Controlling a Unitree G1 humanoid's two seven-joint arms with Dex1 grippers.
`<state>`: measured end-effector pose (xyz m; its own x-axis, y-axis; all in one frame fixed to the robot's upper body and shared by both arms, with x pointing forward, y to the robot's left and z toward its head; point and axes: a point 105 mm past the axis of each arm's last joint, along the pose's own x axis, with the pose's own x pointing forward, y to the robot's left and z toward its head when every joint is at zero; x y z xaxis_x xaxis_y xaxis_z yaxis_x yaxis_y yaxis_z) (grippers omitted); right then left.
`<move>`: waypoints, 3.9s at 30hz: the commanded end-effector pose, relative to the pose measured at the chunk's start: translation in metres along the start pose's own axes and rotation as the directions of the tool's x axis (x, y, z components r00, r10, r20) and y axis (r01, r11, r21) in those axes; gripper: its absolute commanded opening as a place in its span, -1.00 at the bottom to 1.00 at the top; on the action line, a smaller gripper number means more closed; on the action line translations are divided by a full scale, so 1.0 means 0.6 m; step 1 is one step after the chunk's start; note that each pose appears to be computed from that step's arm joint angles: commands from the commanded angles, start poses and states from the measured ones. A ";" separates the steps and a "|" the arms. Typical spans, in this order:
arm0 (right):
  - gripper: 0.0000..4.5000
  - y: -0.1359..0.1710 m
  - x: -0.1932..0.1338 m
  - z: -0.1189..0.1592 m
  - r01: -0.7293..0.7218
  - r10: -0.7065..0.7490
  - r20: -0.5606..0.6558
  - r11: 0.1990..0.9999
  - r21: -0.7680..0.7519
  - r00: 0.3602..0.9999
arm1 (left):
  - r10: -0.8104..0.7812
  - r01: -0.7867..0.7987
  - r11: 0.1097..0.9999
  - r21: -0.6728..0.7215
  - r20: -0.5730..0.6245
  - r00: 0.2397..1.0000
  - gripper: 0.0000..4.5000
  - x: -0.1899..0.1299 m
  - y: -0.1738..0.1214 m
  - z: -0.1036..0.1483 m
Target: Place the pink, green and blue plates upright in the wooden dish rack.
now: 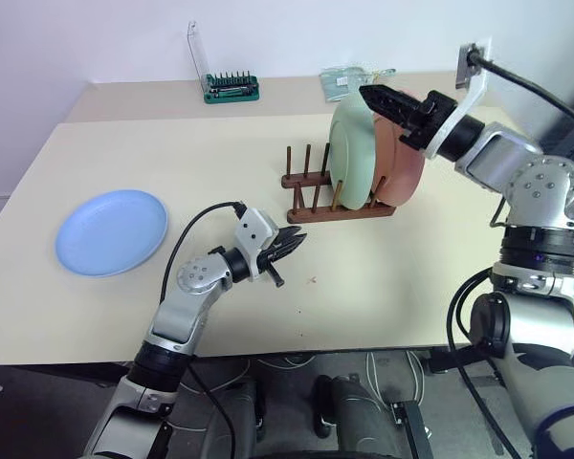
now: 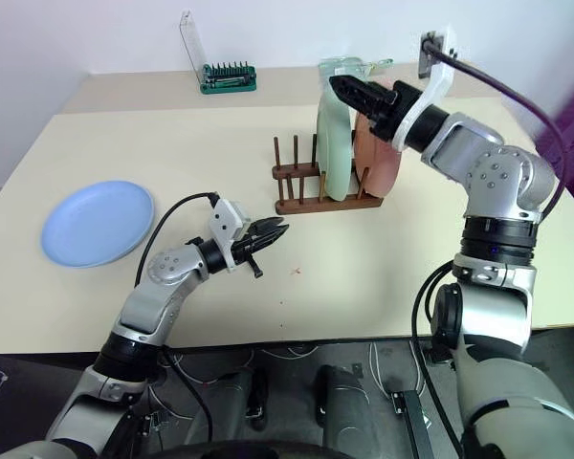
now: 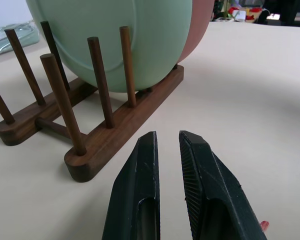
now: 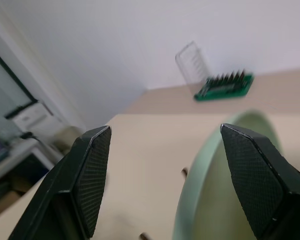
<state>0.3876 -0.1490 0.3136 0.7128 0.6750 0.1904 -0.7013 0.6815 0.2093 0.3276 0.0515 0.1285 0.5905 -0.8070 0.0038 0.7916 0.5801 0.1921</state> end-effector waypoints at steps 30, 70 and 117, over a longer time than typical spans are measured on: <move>0.60 0.169 0.059 -0.141 -0.470 0.379 -0.299 0.530 -0.705 0.876 | 0.798 -0.836 -0.464 -0.291 -0.548 -0.252 0.77 -0.413 0.193 -0.018; 0.98 0.196 0.149 -0.143 -0.182 0.293 -0.201 -0.091 -0.979 0.935 | 0.851 -0.725 0.513 -0.460 0.161 0.500 -1.00 -0.108 0.198 0.273; -1.00 0.220 0.093 0.017 -0.353 0.401 0.223 0.908 -0.226 0.889 | 0.458 -0.455 0.889 -0.050 0.081 0.885 -0.01 -0.128 0.126 0.102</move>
<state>0.3411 -0.0186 0.3550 0.3577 0.8260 0.4356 -0.8610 0.4723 -0.1886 0.3447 0.1741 0.1841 0.9380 -0.3346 0.0903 0.3281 0.9413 0.0794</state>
